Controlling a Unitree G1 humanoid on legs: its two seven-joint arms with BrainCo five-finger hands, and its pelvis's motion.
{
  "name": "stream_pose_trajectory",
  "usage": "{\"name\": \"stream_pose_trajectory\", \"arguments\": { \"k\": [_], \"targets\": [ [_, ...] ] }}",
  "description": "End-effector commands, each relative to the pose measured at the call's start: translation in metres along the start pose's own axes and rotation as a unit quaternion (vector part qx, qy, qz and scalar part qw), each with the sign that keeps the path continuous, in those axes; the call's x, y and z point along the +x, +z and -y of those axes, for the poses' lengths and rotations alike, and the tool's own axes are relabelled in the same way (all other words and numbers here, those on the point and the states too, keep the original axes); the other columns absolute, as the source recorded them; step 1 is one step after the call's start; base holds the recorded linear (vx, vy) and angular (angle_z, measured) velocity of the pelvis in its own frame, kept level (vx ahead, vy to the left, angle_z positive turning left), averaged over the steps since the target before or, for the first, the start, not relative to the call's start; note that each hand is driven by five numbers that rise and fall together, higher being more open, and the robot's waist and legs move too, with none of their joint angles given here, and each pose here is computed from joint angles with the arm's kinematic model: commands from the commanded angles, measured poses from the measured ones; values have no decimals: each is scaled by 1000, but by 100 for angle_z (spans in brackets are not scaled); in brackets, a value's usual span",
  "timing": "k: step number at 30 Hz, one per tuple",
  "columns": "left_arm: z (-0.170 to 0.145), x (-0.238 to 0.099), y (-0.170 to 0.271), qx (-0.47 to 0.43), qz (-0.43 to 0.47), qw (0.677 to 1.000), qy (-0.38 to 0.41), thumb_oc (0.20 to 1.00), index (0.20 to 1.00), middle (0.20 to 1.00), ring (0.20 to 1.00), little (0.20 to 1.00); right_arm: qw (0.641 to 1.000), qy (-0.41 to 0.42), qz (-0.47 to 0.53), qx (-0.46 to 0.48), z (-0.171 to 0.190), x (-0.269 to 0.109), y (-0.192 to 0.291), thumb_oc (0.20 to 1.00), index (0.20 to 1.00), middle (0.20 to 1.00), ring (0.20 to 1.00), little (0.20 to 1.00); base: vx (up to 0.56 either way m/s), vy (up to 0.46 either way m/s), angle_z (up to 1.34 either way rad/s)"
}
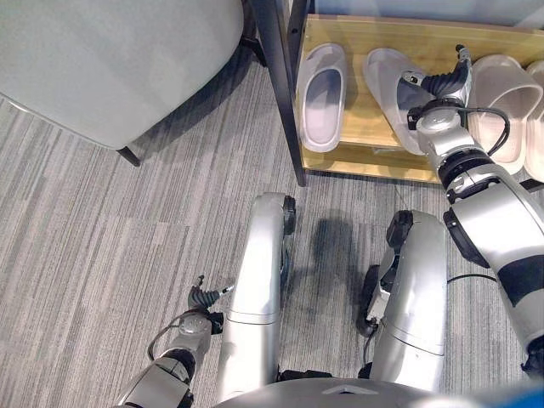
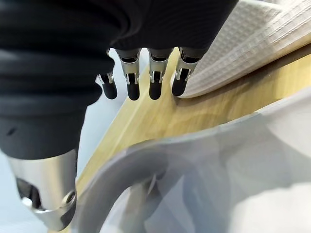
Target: Arrange the slippers neatly on the shoe rack.
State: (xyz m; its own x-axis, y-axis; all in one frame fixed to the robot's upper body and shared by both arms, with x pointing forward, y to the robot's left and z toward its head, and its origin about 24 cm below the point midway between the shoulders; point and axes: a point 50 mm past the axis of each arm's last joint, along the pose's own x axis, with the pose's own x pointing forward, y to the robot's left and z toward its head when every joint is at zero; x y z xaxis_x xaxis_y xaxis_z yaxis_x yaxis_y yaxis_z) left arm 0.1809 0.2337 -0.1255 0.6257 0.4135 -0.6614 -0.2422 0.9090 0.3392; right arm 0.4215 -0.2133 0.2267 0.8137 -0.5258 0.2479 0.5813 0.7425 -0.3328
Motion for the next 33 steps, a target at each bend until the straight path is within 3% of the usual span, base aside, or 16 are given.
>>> {"name": "stream_pose_trajectory", "arguments": {
  "k": [1, 3, 10, 13, 16, 24, 33],
  "targets": [
    [2, 2, 13, 43, 33, 998, -19, 1000, 1000, 1000, 1000, 1000, 996, -21, 70, 56, 9, 7, 50, 1000, 1000, 1000, 1000, 1000, -56, -8, -1],
    [5, 2, 9, 0, 9, 1000, -15, 1000, 1000, 1000, 1000, 1000, 992, -13, 46, 118, -1, 1, 43, 1000, 1000, 1000, 1000, 1000, -43, -12, -1],
    [5, -1, -8, -37, -42, 998, -17, 1000, 1000, 1000, 1000, 1000, 986, 46, 35, 155, -29, -19, 21, 1000, 1000, 1000, 1000, 1000, 12, 10, -11],
    [4, -1, -11, -26, -47, 998, -16, 1000, 1000, 1000, 1000, 1000, 982, 61, 43, 175, -34, -26, 17, 1000, 1000, 1000, 1000, 1000, 11, 2, -5],
    [6, 0, 4, 43, 6, 999, -19, 1000, 1000, 1000, 1000, 1000, 980, 71, 74, 170, -38, -34, 17, 1000, 1000, 1000, 1000, 1000, 0, 0, 0],
    [15, 3, 28, 26, 48, 998, -14, 1000, 1000, 1000, 1000, 1000, 976, 81, 100, 173, -49, -57, 5, 1000, 1000, 1000, 1000, 1000, -7, -26, 1],
    [9, 1, 10, 39, 14, 999, 4, 1000, 1000, 1000, 1000, 1000, 961, 102, 109, 234, -55, -85, -2, 1000, 1000, 1000, 1000, 1000, -6, -13, 0]
  ]
}}
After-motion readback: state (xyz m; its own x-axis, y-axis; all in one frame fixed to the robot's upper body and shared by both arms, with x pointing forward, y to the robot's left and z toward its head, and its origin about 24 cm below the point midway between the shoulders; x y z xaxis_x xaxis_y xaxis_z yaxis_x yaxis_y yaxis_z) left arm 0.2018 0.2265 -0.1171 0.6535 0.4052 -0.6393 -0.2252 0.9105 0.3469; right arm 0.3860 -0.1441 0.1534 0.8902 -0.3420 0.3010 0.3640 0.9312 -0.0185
